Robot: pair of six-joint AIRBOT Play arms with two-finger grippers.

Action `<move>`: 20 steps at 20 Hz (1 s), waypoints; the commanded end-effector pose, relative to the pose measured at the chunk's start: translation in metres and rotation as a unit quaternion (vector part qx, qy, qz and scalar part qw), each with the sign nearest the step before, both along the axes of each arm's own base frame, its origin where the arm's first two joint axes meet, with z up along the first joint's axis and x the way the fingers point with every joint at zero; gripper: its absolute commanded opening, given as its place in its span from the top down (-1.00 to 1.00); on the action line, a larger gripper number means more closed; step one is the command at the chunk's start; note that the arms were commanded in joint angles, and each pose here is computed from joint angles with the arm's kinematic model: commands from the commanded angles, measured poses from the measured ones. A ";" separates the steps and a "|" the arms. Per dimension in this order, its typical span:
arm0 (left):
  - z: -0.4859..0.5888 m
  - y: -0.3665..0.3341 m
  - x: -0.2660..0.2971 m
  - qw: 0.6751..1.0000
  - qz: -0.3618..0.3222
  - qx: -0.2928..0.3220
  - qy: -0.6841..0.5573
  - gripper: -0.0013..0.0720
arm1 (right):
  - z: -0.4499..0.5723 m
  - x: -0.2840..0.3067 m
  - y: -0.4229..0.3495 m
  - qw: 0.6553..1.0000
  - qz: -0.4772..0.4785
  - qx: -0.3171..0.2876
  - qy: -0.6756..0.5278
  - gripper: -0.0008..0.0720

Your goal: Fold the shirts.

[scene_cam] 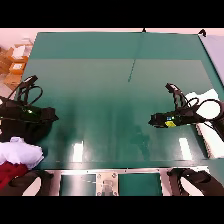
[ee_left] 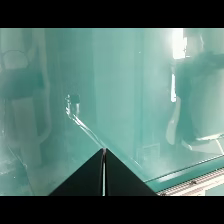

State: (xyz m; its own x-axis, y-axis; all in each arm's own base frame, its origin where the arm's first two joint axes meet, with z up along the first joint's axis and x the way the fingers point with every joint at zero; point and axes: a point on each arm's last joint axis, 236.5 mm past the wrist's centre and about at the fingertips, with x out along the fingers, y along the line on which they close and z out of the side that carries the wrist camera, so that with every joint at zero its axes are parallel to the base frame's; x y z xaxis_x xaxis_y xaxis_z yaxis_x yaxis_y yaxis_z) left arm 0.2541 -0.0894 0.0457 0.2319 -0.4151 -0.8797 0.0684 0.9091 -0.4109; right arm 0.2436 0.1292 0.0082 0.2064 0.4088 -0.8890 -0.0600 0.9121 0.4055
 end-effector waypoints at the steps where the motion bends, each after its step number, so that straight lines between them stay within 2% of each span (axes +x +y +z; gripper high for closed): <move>1: 0.000 0.000 0.000 1.000 0.000 0.000 0.000 0.90 | 0.000 0.000 0.000 1.000 0.000 0.000 0.000 0.92; 3: -0.003 0.005 -0.003 1.000 -0.001 0.012 0.006 0.90 | 0.000 0.000 0.000 1.000 0.000 0.000 0.000 0.92; 4: -0.007 0.021 -0.007 0.999 0.000 0.048 0.016 0.90 | 0.000 0.000 0.000 1.000 0.000 0.000 0.000 0.92; 6: -0.015 0.077 -0.011 0.985 0.024 0.167 0.031 0.90 | 0.000 0.000 0.000 1.000 0.000 0.001 0.001 0.92; 7: -0.015 0.106 -0.010 0.973 0.034 0.226 0.029 0.83 | 0.000 0.000 0.000 1.000 0.000 0.000 0.000 0.92; 8: -0.013 0.130 -0.005 0.961 0.043 0.274 0.016 -0.47 | 0.000 0.000 0.000 1.000 0.000 0.000 0.000 0.92; 9: -0.012 0.146 0.004 0.950 0.060 0.306 -0.002 -0.98 | 0.000 0.000 0.000 1.000 0.000 0.000 0.000 0.92; 11: -0.018 0.167 0.013 0.934 0.052 0.351 -0.024 -1.00 | 0.000 0.000 0.000 1.000 0.000 0.000 0.000 0.92; 13: -0.040 0.175 0.016 0.926 0.015 0.378 -0.025 -1.00 | 0.000 0.000 0.000 1.000 0.000 0.000 0.000 0.92; 16: -0.093 0.178 -0.002 0.917 -0.060 0.393 0.029 -1.00 | 0.000 0.000 0.000 1.000 0.000 0.000 0.000 0.92; 19: -0.126 0.199 -0.022 0.889 -0.113 0.433 0.096 -0.99 | 0.000 0.000 0.000 1.000 0.000 0.001 0.001 0.92; 20: -0.131 0.203 -0.023 0.884 -0.119 0.439 0.107 -0.86 | 0.000 0.000 0.000 1.000 0.000 0.000 0.000 0.92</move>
State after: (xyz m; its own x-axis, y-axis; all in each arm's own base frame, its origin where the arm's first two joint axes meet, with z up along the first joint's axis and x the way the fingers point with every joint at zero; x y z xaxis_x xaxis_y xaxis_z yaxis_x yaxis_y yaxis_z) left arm 0.2406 0.0942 -0.0633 0.0868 0.3566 -0.9302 0.2045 0.9075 0.3669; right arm 0.2434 0.1294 0.0083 0.2062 0.4096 -0.8887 -0.0604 0.9118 0.4062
